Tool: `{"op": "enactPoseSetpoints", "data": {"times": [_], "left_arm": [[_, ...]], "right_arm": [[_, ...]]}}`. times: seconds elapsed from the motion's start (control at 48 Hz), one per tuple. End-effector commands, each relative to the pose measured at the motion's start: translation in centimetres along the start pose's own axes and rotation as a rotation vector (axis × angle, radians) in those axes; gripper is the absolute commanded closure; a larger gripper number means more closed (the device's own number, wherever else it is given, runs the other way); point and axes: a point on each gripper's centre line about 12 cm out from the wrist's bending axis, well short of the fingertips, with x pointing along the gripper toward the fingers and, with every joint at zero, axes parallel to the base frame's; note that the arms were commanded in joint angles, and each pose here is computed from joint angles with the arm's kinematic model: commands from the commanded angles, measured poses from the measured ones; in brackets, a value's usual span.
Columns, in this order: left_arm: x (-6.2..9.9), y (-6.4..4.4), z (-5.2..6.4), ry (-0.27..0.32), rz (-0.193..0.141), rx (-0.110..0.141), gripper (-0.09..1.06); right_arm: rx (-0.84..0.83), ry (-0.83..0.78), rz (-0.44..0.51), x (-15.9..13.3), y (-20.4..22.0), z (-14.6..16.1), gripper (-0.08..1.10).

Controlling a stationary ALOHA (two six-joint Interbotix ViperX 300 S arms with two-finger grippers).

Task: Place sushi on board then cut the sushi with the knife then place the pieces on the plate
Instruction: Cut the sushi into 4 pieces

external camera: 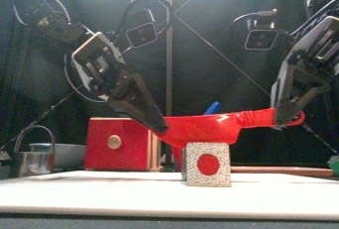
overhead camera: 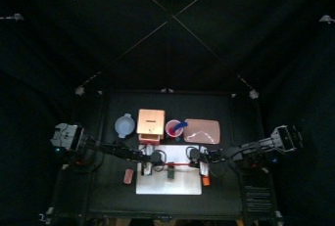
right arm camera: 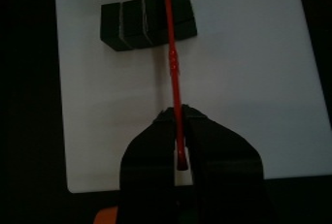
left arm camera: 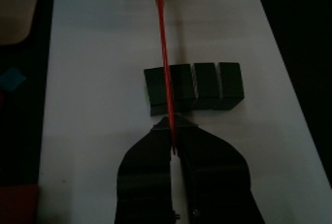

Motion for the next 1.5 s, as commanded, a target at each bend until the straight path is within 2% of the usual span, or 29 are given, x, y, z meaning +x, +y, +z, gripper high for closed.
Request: {"op": "enactPoseSetpoints", "data": {"times": [0.021,0.188,0.938,1.146,1.271,1.354,1.5], "left_arm": [[-0.7,-0.4,1.6,-0.044,-0.01,0.01,0.65],[-0.9,-0.8,1.8,-0.055,-0.018,0.013,0.65],[0.5,-0.7,-0.1,0.008,-0.014,0.015,0.65],[1.6,-0.4,-1.7,0.06,-0.008,0.014,0.65],[2.0,-0.4,-2.3,0.095,-0.008,0.023,0.65],[2.0,-0.1,-2.4,0.103,-0.005,0.029,0.65],[1.6,1.4,-1.8,0.087,0.021,0.034,0.65]], "right_arm": [[-0.017,-0.032,0.01,-0.6,0.4,1.1,0.72],[-0.045,-0.029,0.004,-0.6,0.3,1.0,0.72],[-0.064,0.015,-0.034,0.6,-0.9,0.4,0.72],[-0.059,0.081,-0.053,2.2,-1.4,-0.8,0.72],[-0.059,0.106,-0.061,2.9,-1.5,-1.1,0.72],[-0.061,0.102,-0.066,3.0,-1.8,-0.9,0.72],[-0.066,0.079,-0.089,2.7,-2.8,0.0,0.72]]}}
